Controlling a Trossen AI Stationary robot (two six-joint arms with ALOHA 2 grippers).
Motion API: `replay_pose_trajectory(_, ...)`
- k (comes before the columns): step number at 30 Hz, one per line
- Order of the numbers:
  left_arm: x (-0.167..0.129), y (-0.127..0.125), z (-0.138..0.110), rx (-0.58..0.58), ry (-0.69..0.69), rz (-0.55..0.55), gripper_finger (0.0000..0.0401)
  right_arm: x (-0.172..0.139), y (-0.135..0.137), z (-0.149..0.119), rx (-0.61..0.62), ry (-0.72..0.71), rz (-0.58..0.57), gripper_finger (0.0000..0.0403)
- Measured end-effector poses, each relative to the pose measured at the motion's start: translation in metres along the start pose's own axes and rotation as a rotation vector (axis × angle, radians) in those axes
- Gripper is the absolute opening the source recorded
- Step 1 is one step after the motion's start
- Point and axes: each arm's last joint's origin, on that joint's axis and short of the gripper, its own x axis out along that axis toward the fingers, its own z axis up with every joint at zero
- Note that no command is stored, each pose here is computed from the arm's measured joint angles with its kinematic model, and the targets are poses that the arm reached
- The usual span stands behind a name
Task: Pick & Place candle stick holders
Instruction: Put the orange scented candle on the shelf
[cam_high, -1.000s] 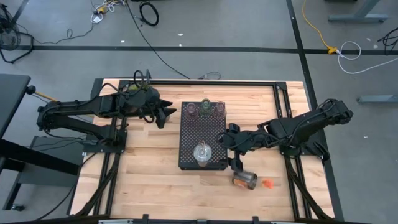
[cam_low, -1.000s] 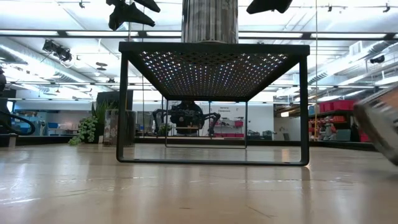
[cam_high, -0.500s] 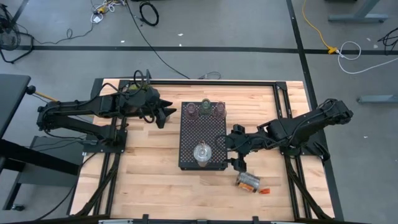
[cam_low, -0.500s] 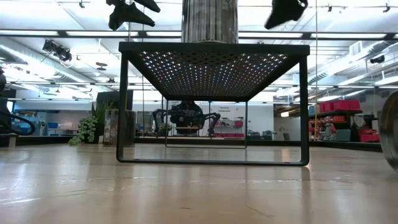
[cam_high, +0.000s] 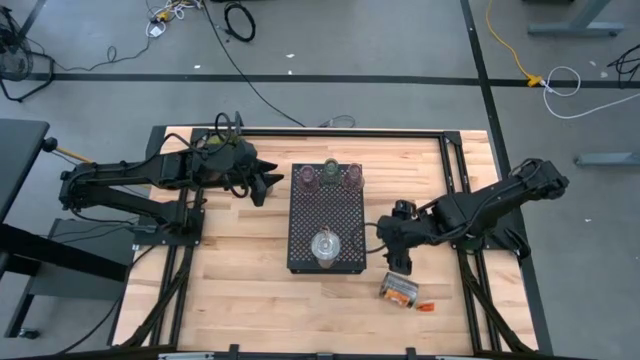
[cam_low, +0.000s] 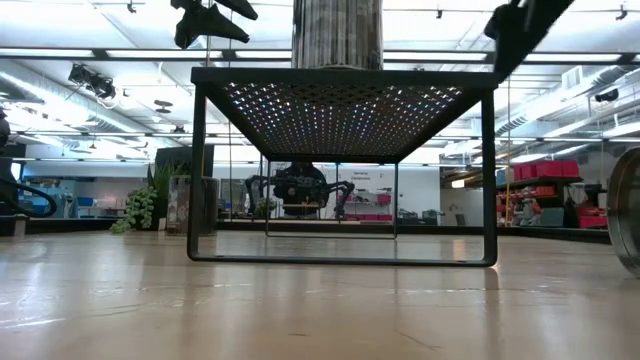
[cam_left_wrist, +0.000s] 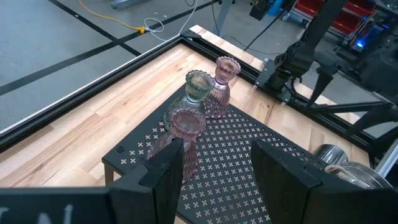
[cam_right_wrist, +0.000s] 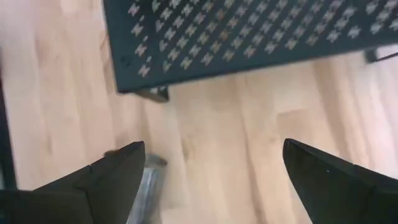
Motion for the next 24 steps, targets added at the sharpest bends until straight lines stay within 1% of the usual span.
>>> replay_pose_trajectory(4,0.0,0.0,0.0,0.0,0.0,0.0,0.019,0.01,0.006,-0.015,0.02,0.059,0.034,0.0377)
replay_pose_trajectory(7,0.0,0.0,0.0,0.0,0.0,0.0,0.019,0.014,0.013,-0.024,0.049,0.057,0.086,0.0377)
replay_pose_trajectory(17,0.0,0.0,0.0,0.0,0.0,0.0,0.019,0.02,0.035,-0.058,0.112,0.092,0.14,0.0377)
replay_pose_trajectory(24,0.0,0.0,0.0,0.0,0.0,0.0,0.019,0.031,0.051,-0.076,0.168,0.083,0.197,0.0377)
